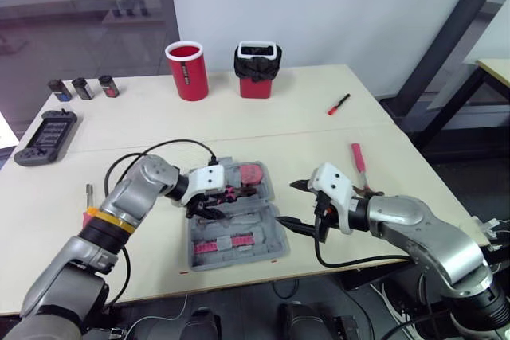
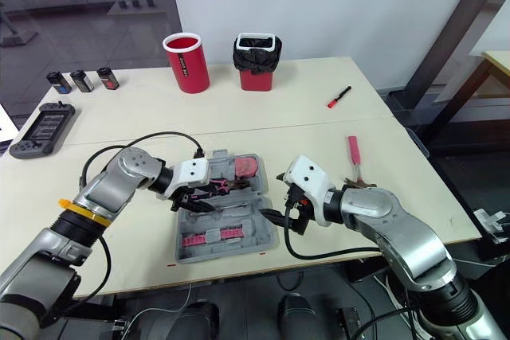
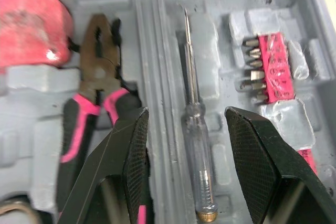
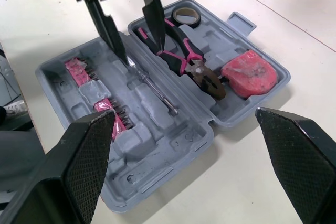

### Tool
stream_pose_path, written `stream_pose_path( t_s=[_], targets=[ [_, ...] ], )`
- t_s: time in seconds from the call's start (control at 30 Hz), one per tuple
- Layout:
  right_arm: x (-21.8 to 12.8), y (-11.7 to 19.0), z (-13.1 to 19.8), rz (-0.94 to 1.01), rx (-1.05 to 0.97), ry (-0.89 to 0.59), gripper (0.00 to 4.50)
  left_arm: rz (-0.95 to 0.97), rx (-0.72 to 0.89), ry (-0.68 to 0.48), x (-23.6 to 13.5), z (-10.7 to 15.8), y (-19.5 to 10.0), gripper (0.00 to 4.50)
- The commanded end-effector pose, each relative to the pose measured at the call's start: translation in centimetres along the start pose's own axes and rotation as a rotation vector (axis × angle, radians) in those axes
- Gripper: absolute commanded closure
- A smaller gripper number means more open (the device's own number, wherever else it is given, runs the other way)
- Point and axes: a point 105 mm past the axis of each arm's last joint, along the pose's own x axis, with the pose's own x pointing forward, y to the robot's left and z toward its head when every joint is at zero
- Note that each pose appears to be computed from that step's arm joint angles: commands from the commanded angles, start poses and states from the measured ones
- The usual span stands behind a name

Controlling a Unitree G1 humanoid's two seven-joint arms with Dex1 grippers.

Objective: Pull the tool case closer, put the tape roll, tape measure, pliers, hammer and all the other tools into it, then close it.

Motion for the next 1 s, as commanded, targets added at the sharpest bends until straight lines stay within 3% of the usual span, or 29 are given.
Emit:
stream_pose_path(
  t_s=[0.03,0.07,0.17,0.2,0.53,0.77,1.0],
  targets=[
    [-0.3,0.2,1.3,-0.009,-0.037,-0.044,0.0,0.017,0.015,-0.031,-1.0,1.1,0.3,2.6],
    [-0.3,0.2,1.3,-0.012,-0.037,-0.045,0.0,0.014,0.002,-0.035,-0.8,1.0,0.1,2.87],
    [-0.2,0.2,1.3,-0.017,-0.036,-0.047,0.0,0.011,-0.019,-0.041,-0.7,0.9,-0.1,4.26],
    [-0.2,0.2,1.3,-0.017,-0.036,-0.047,0.0,0.011,-0.022,-0.041,-0.7,0.8,-0.1,4.46],
    [-0.2,0.2,1.1,-0.027,-0.031,-0.044,0.0,0.015,-0.05,-0.031,0.8,-0.3,-1.2,4.46],
    [-0.3,0.1,1.2,-0.033,-0.031,-0.042,0.0,0.07,-0.014,0.075,1.9,-3.4,-1.2,4.46],
    [-0.5,0.1,1.2,-0.037,-0.028,-0.039,0.0,0.046,-0.049,0.088,2.8,-4.5,-2.0,4.46]
  ],
)
